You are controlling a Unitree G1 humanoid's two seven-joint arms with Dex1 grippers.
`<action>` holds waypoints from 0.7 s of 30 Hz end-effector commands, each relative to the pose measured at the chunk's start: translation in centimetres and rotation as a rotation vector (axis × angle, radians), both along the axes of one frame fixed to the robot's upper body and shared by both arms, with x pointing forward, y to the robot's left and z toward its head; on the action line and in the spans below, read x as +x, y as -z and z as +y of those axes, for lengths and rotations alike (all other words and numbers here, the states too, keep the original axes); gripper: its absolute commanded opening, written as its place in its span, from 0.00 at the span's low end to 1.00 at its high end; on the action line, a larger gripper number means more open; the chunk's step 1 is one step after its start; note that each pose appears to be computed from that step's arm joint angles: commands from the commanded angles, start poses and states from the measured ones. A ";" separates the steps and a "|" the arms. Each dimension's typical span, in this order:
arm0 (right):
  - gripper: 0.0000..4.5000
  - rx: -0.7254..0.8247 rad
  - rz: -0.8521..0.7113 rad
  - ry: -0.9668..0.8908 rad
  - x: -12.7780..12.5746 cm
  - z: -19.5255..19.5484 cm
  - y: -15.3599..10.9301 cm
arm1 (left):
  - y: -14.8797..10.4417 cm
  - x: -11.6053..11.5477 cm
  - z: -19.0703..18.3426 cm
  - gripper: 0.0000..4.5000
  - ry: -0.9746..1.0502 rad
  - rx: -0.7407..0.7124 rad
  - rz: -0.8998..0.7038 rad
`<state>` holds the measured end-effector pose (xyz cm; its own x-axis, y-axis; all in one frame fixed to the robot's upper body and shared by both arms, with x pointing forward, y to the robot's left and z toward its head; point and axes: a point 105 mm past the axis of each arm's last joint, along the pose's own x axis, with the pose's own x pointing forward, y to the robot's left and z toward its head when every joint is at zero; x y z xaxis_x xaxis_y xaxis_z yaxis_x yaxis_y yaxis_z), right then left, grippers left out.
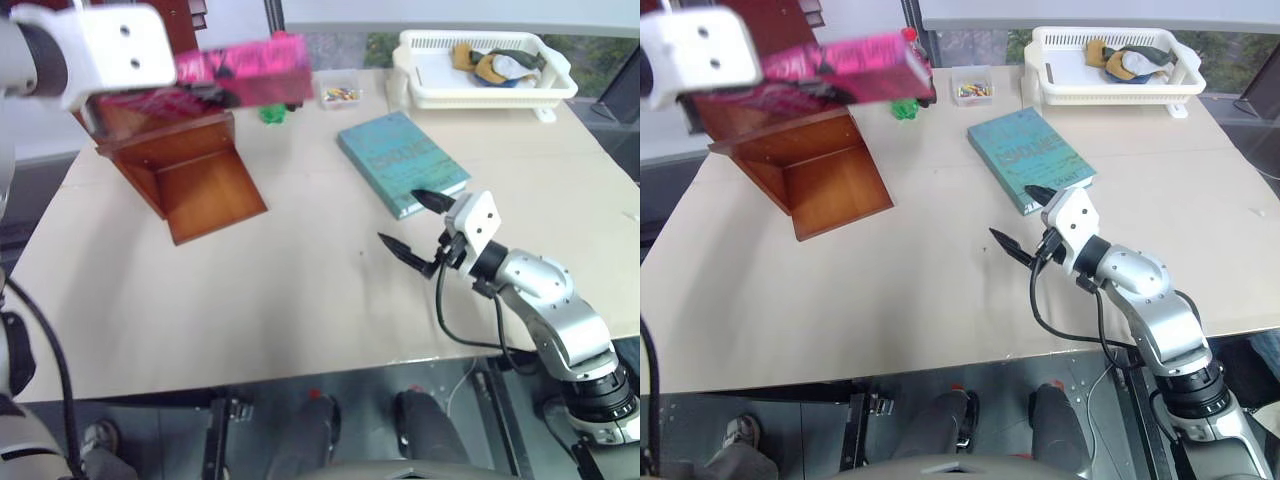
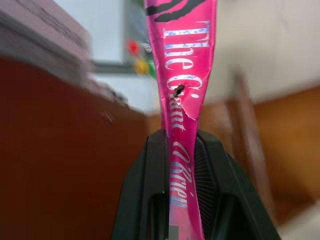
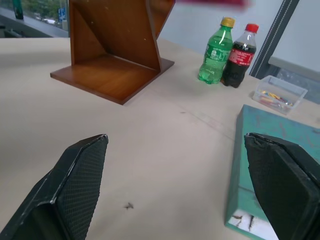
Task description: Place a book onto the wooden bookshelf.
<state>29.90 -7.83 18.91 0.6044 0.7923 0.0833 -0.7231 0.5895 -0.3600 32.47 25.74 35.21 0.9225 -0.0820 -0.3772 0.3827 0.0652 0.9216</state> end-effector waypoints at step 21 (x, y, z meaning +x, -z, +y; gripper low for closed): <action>1.00 0.005 -0.138 -0.009 -0.3 -2.8 -5.0 | -0.5 -2.4 3.1 0.68 -0.085 -0.232 -0.058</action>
<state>29.85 -10.34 22.52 0.5929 0.7936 0.1364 -0.6884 0.5874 -0.4256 31.12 28.98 32.81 0.9075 -0.0420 -0.4179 0.4137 0.2614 0.8721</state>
